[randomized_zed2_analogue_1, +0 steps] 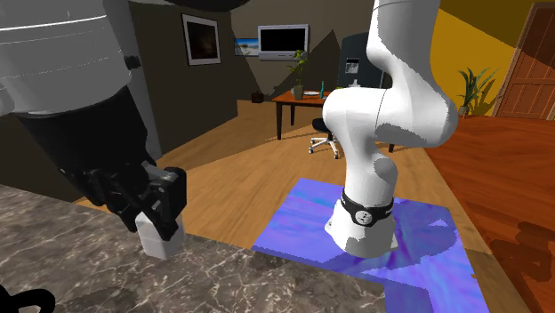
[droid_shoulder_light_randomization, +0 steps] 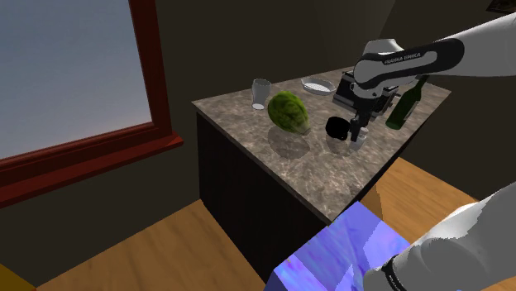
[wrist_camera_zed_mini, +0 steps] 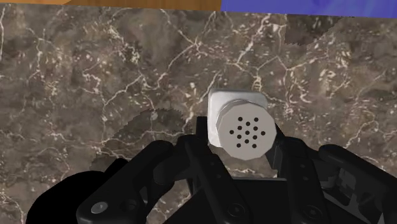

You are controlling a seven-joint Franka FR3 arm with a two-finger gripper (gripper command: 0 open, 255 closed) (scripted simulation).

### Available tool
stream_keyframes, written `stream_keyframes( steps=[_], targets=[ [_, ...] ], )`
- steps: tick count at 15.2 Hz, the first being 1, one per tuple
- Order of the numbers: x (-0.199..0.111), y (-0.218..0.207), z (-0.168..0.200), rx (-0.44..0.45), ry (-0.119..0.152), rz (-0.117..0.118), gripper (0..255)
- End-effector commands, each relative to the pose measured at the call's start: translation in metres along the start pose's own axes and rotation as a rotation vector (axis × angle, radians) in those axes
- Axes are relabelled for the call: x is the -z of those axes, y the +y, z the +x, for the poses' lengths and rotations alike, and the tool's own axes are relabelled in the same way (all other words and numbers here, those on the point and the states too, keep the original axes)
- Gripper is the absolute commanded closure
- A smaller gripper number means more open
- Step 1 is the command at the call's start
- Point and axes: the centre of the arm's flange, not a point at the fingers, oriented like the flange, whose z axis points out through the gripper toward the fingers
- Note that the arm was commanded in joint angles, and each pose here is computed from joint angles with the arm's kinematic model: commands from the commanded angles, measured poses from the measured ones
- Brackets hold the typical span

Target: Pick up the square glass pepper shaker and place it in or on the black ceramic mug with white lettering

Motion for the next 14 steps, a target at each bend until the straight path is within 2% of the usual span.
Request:
stream_keyframes(
  steps=[1, 14],
  targets=[
    [0.01, 0.0, -0.003, 0.0, 0.0, 0.0, 255],
    [0.077, 0.001, -0.018, 0.0, 0.0, 0.0, 255]
  ],
)
